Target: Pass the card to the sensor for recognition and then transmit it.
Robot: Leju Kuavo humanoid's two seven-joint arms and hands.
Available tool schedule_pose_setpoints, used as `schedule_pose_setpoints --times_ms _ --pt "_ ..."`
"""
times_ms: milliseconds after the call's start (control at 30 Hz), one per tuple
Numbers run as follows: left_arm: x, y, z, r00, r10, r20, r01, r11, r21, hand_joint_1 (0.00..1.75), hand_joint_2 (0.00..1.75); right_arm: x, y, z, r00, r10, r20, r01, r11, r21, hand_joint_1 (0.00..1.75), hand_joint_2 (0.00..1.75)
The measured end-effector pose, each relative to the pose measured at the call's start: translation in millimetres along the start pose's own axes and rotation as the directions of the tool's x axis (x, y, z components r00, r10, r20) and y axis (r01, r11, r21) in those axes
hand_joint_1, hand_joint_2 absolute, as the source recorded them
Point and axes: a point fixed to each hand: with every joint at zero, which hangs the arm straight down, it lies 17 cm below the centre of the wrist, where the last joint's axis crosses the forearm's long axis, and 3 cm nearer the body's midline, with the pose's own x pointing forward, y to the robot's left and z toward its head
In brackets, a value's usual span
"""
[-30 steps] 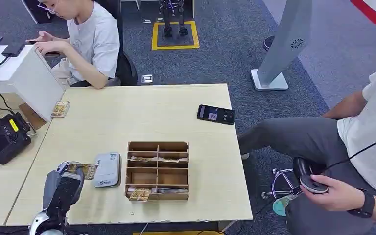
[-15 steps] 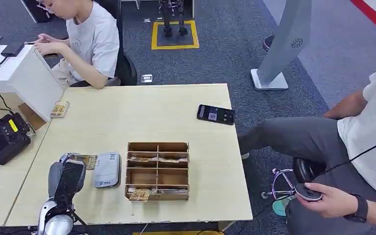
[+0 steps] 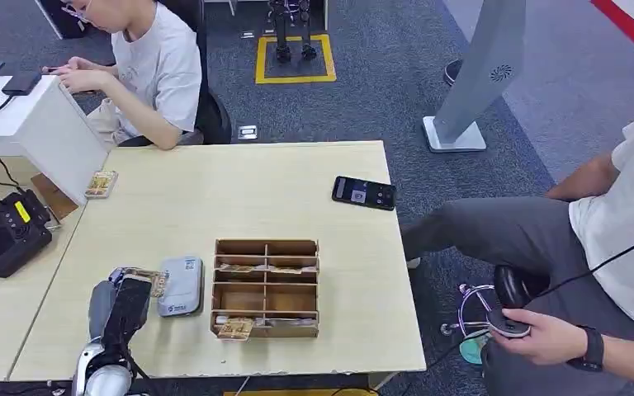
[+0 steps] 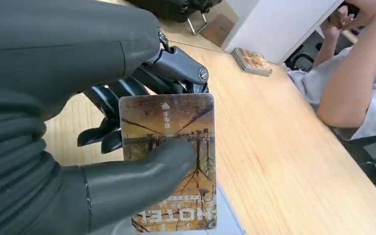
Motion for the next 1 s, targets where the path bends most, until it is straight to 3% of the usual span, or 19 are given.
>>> schedule_pose_setpoints --times_ms 267,1000 --pt "-7 -9 5 1.0 -0.026 -0.017 0.026 1.0 -0.002 1.59 1.75 0 0 0 1.0 0.003 0.002 -0.003 1.0 0.0 0.0 0.0" --pt "-18 -15 0 0.998 -0.031 -0.05 0.032 0.999 0.031 1.64 1.75 1 0 0 1.0 0.019 0.006 -0.019 1.0 0.002 0.0 0.0"
